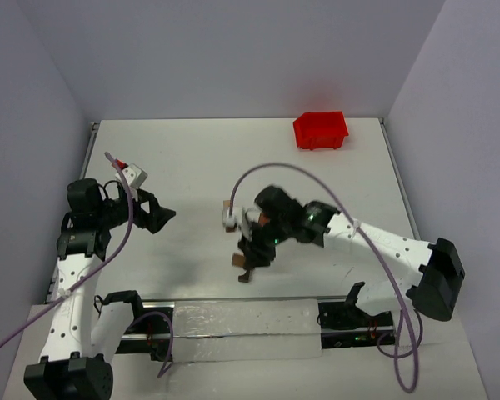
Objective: Build the wood block tower
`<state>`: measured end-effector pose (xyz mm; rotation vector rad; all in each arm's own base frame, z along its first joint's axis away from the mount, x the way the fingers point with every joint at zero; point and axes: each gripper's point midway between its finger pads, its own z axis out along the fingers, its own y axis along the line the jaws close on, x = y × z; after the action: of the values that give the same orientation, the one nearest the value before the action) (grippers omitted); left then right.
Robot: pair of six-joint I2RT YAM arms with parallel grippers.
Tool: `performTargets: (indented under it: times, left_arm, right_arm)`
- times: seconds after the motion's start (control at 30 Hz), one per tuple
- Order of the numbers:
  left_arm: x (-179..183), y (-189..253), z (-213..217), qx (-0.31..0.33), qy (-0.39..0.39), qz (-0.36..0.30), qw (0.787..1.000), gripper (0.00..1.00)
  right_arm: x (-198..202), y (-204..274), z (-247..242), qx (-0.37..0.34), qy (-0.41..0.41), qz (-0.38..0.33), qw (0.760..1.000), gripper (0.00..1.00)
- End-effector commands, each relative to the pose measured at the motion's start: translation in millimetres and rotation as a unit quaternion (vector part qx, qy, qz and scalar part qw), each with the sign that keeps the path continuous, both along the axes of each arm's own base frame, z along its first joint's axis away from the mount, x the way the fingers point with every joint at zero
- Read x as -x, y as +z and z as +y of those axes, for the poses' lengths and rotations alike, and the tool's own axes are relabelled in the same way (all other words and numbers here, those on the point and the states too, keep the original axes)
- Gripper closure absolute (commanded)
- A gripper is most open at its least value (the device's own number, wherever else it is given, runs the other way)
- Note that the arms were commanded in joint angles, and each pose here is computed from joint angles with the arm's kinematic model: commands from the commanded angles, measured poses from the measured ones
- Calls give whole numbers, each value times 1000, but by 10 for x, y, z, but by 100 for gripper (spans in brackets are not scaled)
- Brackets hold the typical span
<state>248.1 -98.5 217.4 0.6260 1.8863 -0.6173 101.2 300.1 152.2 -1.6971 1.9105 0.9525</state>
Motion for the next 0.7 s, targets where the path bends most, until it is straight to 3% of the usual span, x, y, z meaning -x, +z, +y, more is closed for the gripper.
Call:
performTargets:
  times: [0.0, 0.07, 0.13, 0.23, 0.27, 0.3, 0.43, 0.67]
  left_arm:
    - [116, 483, -229, 46, -62, -105, 992, 1]
    - [137, 711, -282, 50, -78, -162, 982, 1]
    - [165, 915, -350, 45, -99, -192, 975, 1]
    - [187, 1030, -433, 37, -130, -208, 969, 2]
    - [255, 1092, -539, 42, -153, -217, 963, 2]
    - [285, 1163, -587, 45, -163, -233, 958, 2]
    - [425, 1282, -872, 74, -195, -265, 942, 3]
    - [452, 1702, -991, 108, -182, -317, 924, 4]
  right_arm:
    - [-96, 964, 126, -147, -16, 189, 971, 100]
    - [-162, 1359, 96, -205, 15, 266, 942, 100]
    - [-132, 1572, 54, -218, 28, 318, 922, 100]
    - [-134, 1854, 16, -270, 86, 291, 914, 100]
    - [-96, 1962, 0, -261, 76, 323, 906, 100]
    - [-123, 2080, 16, -287, 93, 290, 908, 100]
    - [-283, 2530, 0, -335, 50, 303, 891, 100]
    - [-916, 2949, -217, -463, -21, 384, 799, 100]
